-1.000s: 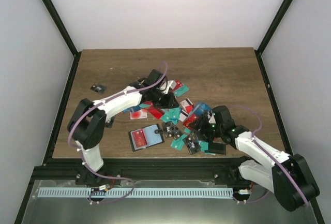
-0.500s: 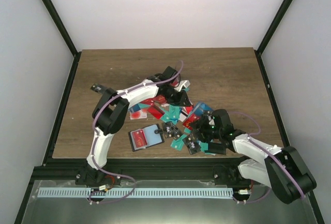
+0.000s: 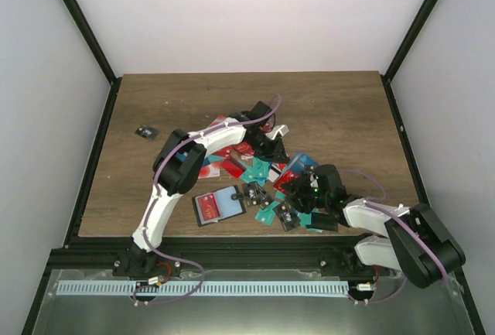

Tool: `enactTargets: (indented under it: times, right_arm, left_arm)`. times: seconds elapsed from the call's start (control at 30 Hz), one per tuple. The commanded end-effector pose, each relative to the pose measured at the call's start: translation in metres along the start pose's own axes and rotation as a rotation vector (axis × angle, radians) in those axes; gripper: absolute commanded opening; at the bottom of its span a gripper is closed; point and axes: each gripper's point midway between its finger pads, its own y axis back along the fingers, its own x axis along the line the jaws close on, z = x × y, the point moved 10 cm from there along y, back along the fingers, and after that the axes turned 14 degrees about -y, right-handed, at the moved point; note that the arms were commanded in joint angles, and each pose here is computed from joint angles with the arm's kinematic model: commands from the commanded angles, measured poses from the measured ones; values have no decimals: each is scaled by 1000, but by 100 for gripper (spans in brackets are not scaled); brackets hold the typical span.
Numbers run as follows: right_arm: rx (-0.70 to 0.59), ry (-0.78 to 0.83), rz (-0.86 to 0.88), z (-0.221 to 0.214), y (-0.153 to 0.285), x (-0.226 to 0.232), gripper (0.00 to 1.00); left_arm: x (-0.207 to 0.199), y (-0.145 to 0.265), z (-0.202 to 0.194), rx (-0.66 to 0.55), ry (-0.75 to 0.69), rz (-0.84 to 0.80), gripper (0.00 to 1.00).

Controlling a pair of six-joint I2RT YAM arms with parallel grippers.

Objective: Put the credit cards into the card holder
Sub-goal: Pick up the credit card from the center of the board.

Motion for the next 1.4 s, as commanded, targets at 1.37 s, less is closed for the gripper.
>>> enactTargets:
  times: [1.37]
  right_arm:
    - [-159,172,-310,20,-14,-20,48]
  left_arm:
    - [20,-39,-50,167,157,10,15]
